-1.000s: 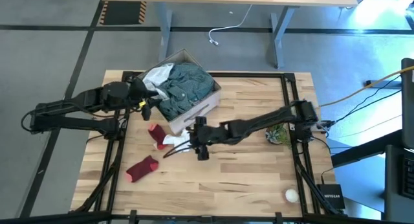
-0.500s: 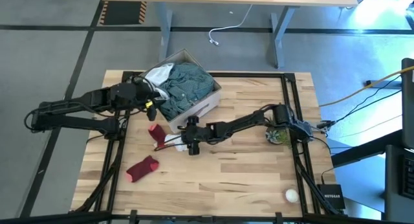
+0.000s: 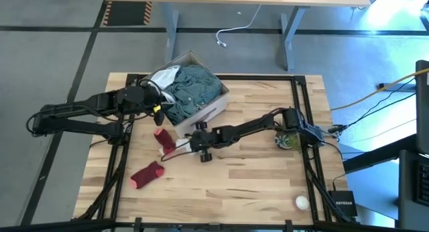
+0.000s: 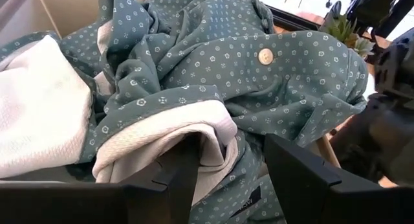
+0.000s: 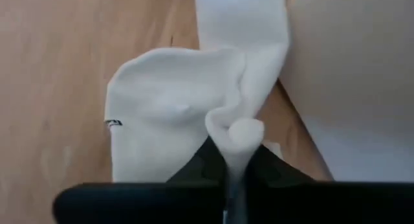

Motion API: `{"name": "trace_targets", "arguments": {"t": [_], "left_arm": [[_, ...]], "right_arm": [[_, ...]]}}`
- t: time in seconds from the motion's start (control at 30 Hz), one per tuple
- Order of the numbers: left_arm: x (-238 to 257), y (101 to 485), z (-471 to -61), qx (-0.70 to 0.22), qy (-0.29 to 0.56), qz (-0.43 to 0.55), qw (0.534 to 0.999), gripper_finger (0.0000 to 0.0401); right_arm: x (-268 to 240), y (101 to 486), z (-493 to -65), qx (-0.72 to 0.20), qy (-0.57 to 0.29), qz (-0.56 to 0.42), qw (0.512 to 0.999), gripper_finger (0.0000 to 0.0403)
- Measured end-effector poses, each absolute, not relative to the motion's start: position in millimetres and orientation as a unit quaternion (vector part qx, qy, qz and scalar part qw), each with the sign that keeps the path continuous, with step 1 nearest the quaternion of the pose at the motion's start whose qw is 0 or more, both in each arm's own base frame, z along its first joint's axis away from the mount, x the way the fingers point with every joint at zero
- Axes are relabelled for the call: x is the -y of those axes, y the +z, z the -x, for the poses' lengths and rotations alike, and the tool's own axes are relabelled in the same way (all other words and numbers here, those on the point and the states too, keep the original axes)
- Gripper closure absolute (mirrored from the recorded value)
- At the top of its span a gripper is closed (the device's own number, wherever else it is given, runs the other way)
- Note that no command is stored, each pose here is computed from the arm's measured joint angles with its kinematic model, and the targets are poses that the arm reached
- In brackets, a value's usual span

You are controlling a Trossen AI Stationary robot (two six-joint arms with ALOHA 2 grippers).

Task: Sort clothes
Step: Put the white sock into the laundry organizer

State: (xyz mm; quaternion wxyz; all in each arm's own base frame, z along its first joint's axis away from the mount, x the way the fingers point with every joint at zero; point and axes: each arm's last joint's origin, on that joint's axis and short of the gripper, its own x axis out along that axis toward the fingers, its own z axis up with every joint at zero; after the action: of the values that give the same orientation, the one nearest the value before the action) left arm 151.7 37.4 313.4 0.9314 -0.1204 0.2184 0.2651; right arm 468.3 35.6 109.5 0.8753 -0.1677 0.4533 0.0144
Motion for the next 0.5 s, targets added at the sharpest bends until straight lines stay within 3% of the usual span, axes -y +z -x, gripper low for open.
{"name": "trace_targets", "arguments": {"t": [0.23,0.33,0.5], "left_arm": [[-37.1,314.4,-149.9,-0.218,0.264,0.108,0.933,0.0230],[-34.4,316.3,-147.8,-0.211,0.256,0.106,0.937,0.0230],[-29.2,320.2,-144.0,-0.201,0.237,0.087,0.946,0.0230]], "right_arm": [[-72.3,145.7,-465.1,-0.472,-0.026,0.278,0.836,0.0364],[-84.5,188.9,-462.8,-0.425,-0.030,0.286,0.858,0.0385],[-82.9,243.0,-452.5,-0.368,-0.041,0.289,0.883,0.0378]]}}
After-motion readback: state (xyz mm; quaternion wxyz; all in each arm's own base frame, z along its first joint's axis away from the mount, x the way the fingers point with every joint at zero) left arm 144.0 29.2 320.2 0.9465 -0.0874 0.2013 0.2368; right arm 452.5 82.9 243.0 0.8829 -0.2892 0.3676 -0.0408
